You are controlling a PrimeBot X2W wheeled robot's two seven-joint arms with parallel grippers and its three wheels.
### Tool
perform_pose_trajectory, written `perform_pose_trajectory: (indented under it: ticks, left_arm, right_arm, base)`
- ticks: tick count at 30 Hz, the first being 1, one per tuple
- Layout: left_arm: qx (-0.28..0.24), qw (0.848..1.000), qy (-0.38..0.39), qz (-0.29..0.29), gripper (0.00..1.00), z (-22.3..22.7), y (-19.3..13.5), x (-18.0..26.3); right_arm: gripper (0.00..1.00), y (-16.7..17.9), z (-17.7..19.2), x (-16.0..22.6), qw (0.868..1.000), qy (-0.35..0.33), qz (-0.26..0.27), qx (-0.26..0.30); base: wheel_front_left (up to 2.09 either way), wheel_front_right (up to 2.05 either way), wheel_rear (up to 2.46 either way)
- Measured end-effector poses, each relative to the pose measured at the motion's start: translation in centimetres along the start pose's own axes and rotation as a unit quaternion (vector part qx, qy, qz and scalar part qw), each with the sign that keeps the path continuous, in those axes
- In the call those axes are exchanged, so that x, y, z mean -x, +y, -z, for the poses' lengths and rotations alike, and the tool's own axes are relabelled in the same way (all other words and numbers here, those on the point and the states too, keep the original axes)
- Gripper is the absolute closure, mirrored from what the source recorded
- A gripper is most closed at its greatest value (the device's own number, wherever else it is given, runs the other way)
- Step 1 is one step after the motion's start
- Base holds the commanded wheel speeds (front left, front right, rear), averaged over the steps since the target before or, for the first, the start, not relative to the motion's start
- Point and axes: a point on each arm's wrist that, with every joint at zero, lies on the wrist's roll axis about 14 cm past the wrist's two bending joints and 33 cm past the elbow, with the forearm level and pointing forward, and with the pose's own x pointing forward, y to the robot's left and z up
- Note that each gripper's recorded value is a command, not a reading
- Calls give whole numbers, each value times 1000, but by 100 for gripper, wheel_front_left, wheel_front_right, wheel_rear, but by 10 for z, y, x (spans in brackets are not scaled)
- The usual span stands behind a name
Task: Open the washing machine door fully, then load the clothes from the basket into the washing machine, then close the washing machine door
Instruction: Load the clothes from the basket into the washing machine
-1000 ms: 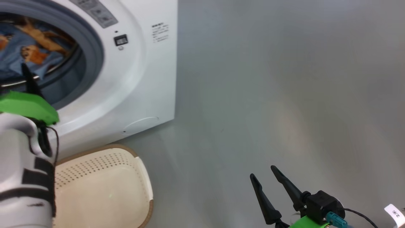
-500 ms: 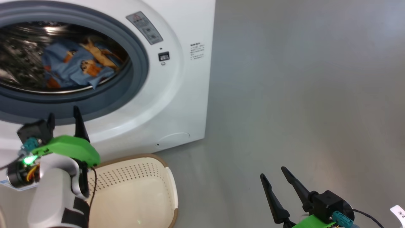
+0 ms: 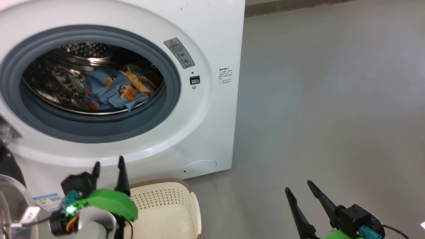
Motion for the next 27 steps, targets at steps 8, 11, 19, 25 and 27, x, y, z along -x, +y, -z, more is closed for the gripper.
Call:
perform_pose_trajectory:
  ticks: [8, 11, 19, 25, 27]
  left_arm:
    - [6, 1000, -17, -3, 0, -3, -8, 32]
    - [7, 1000, -23, -12, 0, -4, -4, 45]
    - [2, 999, -21, -36, 0, 5, 15, 81]
    - [-2, 998, -36, -58, 0, -3, 33, 99]
    - [-5, 997, -42, -68, 0, -6, 40, 104]
  right_arm:
    - [0, 1, -2, 7, 1000, -3, -7, 4]
    - [0, 2, -6, 6, 1000, -10, -10, 5]
    - [0, 7, -9, 8, 1000, -15, -19, 6]
    - [0, 10, -13, 6, 999, -21, -29, 11]
    - [0, 10, -14, 5, 999, -21, -30, 13]
  base:
    - [0, 0, 0]
    - [0, 0, 0]
    - [0, 0, 0]
    - [0, 0, 0]
    - [0, 0, 0]
